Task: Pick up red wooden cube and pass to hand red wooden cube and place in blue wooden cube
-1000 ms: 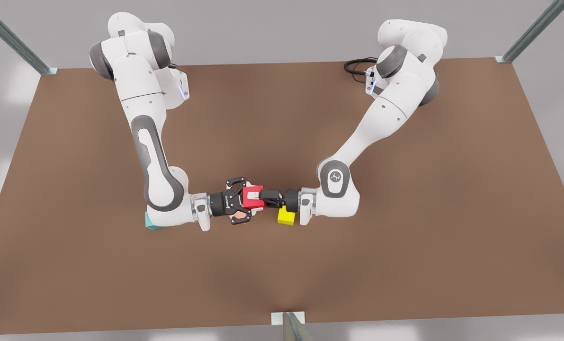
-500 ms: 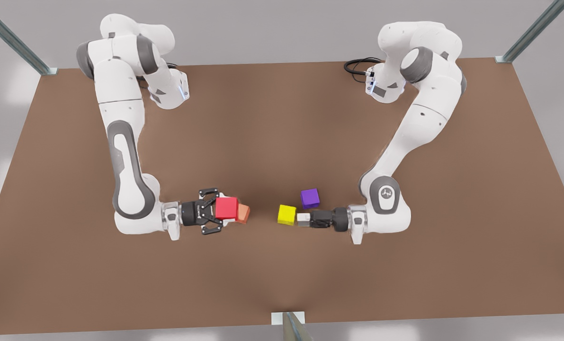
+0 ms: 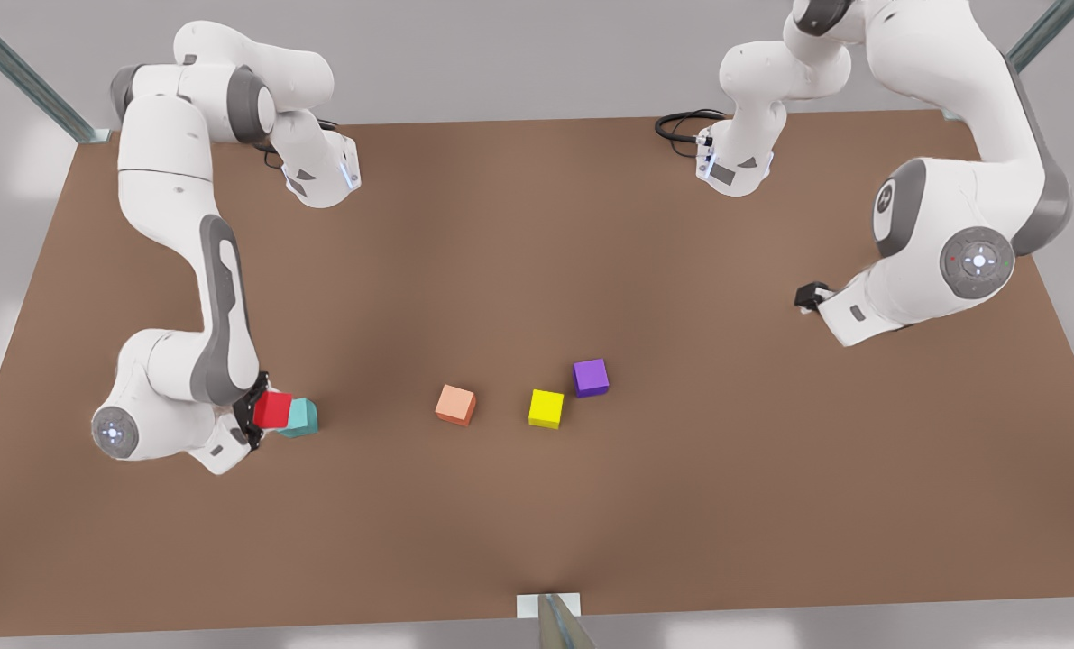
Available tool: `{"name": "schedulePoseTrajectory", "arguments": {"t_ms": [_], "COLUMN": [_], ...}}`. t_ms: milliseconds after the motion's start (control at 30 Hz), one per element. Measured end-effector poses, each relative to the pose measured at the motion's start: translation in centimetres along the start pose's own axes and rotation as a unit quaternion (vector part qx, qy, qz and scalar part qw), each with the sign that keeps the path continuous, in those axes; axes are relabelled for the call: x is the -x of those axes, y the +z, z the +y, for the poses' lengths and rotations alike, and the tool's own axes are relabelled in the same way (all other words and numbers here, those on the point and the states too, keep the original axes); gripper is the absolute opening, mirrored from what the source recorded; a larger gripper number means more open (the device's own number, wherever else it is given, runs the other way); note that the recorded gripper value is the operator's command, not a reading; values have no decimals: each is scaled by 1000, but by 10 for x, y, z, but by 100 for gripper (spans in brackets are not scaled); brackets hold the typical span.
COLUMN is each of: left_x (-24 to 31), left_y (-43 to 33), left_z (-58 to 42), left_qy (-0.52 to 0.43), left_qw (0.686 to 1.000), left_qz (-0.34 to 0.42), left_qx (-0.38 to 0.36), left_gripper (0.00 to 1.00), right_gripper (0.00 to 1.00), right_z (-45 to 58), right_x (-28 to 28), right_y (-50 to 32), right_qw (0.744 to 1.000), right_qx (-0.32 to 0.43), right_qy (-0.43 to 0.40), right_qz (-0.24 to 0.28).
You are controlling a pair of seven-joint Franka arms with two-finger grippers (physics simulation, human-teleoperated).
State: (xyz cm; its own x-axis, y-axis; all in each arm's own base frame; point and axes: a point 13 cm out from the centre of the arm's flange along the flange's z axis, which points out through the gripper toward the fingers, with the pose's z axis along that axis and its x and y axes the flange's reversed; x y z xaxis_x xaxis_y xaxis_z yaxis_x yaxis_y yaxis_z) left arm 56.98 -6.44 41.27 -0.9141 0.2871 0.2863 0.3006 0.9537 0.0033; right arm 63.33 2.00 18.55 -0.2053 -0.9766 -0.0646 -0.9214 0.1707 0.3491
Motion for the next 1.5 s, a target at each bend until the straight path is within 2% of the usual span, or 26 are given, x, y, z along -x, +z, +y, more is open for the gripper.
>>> {"name": "schedulePoseTrajectory", "arguments": {"t_ms": [100, 200, 467, 767, 800, 833, 1300, 1500], "left_x": [-12, -19, -29, -29, -29, -30, -27, -26], "left_y": [5, 7, 9, 14, 14, 14, 19, 19], "left_z": [-6, -7, -5, -4, -4, -4, -4, -4], "left_qy": [-14, -28, -54, -73, -74, -76, -89, -92], "left_qw": [999, 999, 997, 995, 995, 994, 993, 993], "left_qz": [26, 42, 62, 71, 71, 72, 76, 75], "left_qx": [-14, -18, -11, -10, -10, -10, -9, -8], "left_gripper": [100, 100, 100, 100, 100, 100, 100, 100], "right_gripper": [62, 62, 63, 64, 68, 100, 100, 100], "right_z": [5, -2, -11, -9, -10, -11, -21, -22], "right_x": [-14, -22, -24, -18, -18, -18, -9, 18], "right_y": [28, 44, 67, 81, 80, 80, 66, -1], "right_qw": [998, 993, 976, 960, 958, 956, 939, 935], "right_qx": [-13, -36, -70, -83, -85, -88, -108, -134], "right_qy": [58, 108, 204, 268, 273, 279, 325, 328], "right_qz": [30, 38, 32, 23, 22, 21, 9, -17]}}
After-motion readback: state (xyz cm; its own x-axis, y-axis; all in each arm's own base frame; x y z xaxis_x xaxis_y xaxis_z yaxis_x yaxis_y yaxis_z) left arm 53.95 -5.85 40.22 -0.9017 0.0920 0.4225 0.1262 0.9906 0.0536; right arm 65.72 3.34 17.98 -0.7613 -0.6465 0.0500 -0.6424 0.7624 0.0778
